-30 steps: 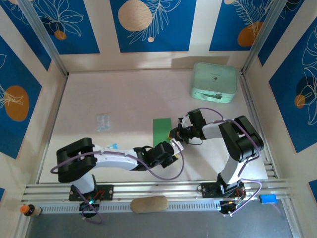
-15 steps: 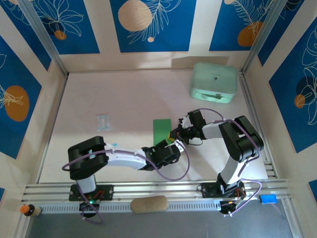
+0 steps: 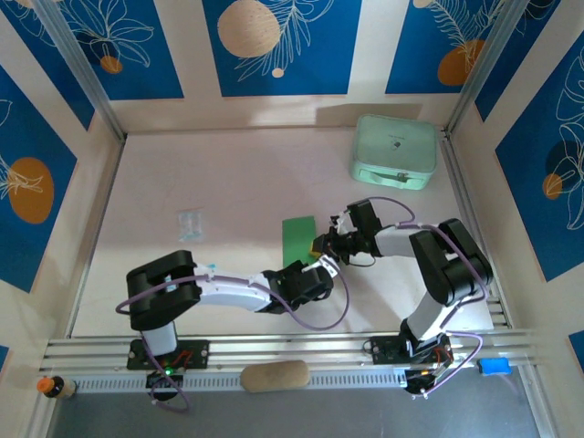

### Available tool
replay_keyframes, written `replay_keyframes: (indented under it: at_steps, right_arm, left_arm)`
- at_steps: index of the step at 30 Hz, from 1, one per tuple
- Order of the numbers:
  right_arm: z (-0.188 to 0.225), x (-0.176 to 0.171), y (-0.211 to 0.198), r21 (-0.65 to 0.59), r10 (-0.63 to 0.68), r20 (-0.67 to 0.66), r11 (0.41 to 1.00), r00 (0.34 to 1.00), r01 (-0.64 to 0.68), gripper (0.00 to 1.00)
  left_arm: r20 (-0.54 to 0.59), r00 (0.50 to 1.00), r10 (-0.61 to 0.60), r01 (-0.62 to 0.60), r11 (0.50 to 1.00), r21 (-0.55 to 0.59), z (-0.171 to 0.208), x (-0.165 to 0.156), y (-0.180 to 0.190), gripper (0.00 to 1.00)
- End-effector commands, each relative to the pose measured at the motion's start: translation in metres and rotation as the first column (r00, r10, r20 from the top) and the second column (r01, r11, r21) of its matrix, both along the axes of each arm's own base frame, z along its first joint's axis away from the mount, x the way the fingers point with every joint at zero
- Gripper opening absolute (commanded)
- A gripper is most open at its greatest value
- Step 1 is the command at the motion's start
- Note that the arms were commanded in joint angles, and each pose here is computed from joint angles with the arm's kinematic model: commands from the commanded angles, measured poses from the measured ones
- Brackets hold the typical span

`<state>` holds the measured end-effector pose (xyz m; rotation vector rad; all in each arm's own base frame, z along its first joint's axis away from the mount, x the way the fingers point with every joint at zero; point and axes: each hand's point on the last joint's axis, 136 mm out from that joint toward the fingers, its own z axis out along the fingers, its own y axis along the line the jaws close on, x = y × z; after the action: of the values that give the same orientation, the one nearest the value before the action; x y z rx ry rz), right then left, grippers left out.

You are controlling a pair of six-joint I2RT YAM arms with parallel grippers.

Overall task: Fold a paper plane with a square sheet of paper (pick it up from the middle)
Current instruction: Fold the triangle a second time at the center of the table.

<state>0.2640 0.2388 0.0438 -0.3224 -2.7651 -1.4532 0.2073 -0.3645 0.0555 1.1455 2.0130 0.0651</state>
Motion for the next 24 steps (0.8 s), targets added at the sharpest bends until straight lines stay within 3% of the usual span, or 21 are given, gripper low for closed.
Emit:
replay_keyframes:
  at_steps: [1, 6, 13, 20, 24]
  right_arm:
    - [0.003, -0.004, -0.013, -0.065, -0.024, 0.011, 0.998, 1.000, 0.025, 0.22]
    - [0.007, -0.005, -0.041, -0.148, -0.102, 0.048, 0.983, 0.994, 0.108, 0.31]
    - [0.021, -0.016, -0.067, -0.160, -0.180, 0.096, 0.968, 0.979, 0.193, 0.32]
    - [0.023, -0.034, -0.059, -0.119, -0.143, 0.066, 0.981, 0.987, 0.150, 0.30]
    - [0.017, -0.044, -0.050, -0.129, -0.118, 0.052, 0.984, 0.992, 0.124, 0.22]
  left_arm:
    - [-0.058, 0.998, 0.030, -0.037, 0.992, -0.124, 0.015, 0.000, -0.003, 0.00]
    - [-0.241, 0.971, -0.001, -0.073, 0.952, -0.298, 0.020, -0.005, -0.009, 0.00]
    - [-0.455, 0.886, -0.090, -0.184, 0.831, -0.524, 0.030, -0.003, -0.019, 0.00]
    - [-0.509, 0.853, -0.112, -0.246, 0.775, -0.582, 0.032, 0.002, -0.020, 0.00]
    - [-0.524, 0.845, -0.110, -0.278, 0.746, -0.605, 0.032, 0.004, -0.018, 0.00]
